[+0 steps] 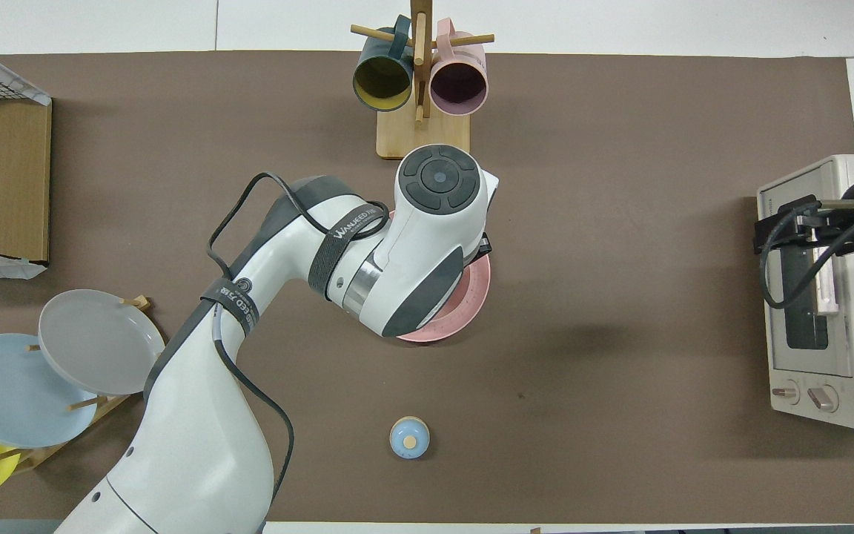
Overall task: Organize tableware
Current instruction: 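Move the pink cup over the bowl and lower it in with the left gripper, then open the left gripper to release the cup inside the bowl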
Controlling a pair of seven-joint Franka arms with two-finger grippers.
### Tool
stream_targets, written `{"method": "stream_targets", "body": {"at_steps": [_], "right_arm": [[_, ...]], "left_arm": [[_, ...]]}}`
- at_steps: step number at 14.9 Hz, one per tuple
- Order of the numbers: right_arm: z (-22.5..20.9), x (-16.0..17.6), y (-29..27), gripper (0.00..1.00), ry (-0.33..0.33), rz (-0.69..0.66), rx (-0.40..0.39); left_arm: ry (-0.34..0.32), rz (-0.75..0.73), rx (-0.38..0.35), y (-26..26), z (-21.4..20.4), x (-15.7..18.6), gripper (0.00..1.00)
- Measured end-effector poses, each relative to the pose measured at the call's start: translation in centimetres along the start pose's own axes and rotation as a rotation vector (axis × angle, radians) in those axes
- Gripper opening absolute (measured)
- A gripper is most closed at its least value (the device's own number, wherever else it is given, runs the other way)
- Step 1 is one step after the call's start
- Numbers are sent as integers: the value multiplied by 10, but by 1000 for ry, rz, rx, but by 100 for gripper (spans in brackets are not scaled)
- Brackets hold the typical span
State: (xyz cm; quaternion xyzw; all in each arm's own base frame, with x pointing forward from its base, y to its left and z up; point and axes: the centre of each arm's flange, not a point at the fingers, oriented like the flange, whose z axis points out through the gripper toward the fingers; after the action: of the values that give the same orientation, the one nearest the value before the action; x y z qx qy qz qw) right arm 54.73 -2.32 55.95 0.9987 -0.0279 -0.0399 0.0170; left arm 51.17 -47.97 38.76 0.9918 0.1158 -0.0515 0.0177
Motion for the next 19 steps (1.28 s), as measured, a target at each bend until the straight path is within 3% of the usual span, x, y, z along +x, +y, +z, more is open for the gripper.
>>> {"method": "stream_targets", "body": {"at_steps": [2, 3, 8, 11, 16, 19], "right_arm": [[-1, 0, 4, 100, 0, 7, 1], [-1, 0, 5, 100, 0, 8, 1], [-3, 0, 8, 100, 5, 5, 1], [-11, 1, 11, 100, 22, 14, 19], [-27, -1, 12, 100, 32, 17, 23], [-36, -6, 13, 100, 10, 17, 23]], "left_arm": [[8, 2, 0, -1, 5, 0, 5], [12, 4, 3, -1, 5, 1, 11], [35, 8, 12, -4, 0, 5, 64], [59, -20, -6, -25, -54, 17, 98], [108, -45, -33, -150, -213, 45, 100], [97, 47, -5, -254, -266, 69, 100]]}}
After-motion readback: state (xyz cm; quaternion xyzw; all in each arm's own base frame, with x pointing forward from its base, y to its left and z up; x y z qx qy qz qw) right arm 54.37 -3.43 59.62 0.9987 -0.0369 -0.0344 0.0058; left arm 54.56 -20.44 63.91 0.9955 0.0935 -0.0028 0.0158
